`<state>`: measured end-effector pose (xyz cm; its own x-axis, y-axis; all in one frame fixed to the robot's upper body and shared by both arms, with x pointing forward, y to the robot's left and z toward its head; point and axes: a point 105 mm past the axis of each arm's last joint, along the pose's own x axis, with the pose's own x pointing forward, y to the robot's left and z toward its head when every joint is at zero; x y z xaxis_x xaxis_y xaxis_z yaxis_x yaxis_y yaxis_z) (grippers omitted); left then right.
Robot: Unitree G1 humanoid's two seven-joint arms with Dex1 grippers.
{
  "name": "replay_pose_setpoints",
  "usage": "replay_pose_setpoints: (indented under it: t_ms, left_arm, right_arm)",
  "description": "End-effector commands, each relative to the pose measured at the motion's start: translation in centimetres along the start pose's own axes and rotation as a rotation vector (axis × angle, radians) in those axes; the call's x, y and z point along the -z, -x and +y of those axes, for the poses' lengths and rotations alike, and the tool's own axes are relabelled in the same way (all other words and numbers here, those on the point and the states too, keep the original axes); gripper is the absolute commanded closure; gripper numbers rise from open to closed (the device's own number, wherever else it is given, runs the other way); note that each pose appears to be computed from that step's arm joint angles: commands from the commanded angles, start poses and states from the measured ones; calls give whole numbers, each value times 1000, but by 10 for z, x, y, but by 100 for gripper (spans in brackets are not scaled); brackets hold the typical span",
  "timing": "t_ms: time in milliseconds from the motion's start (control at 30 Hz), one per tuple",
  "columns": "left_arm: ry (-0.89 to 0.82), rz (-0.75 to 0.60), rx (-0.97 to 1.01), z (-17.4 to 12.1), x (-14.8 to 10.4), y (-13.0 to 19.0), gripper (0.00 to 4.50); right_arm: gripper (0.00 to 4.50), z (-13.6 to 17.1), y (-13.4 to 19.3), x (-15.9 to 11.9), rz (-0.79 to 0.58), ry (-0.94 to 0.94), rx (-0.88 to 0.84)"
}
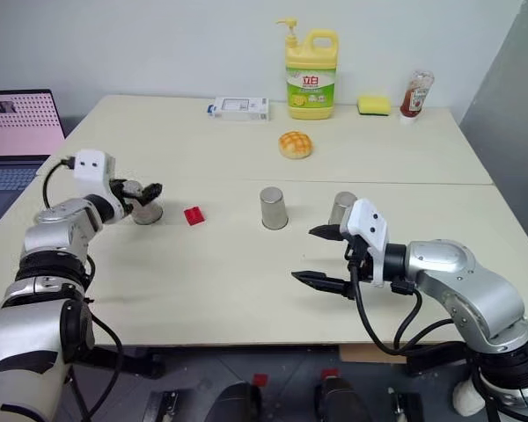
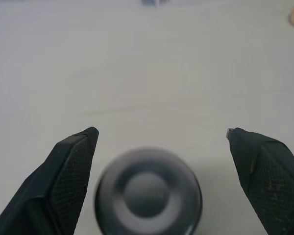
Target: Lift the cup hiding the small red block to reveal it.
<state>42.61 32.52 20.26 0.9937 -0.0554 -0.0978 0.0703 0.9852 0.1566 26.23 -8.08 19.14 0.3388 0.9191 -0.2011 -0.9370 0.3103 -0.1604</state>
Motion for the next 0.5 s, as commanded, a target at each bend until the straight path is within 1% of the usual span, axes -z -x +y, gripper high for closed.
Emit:
replay_pose_setpoints:
  t_ms: [33,133,200,300,400,500]
  left_arm:
    - [-76,-109,-18,11,-42,13,3]
    - [-142,-148,56,4,-63,26,3]
    - [-226,-170,149,-8,-70,37,3]
    - [-339,-98,306,-23,-60,58,3]
    - [-354,-39,398,-23,-53,78,3]
    - [-359,30,471,-25,-43,94,3]
  right_arm:
    - [0,0,6,-14,-44,38,16]
    - [0,-3,8,-16,-60,40,25]
    - [0,-4,8,-17,-64,47,31]
    - [0,-7,10,-19,-91,76,54]
    - [0,-11,15,-20,-113,86,73]
    - [0,-11,21,-16,-98,70,59]
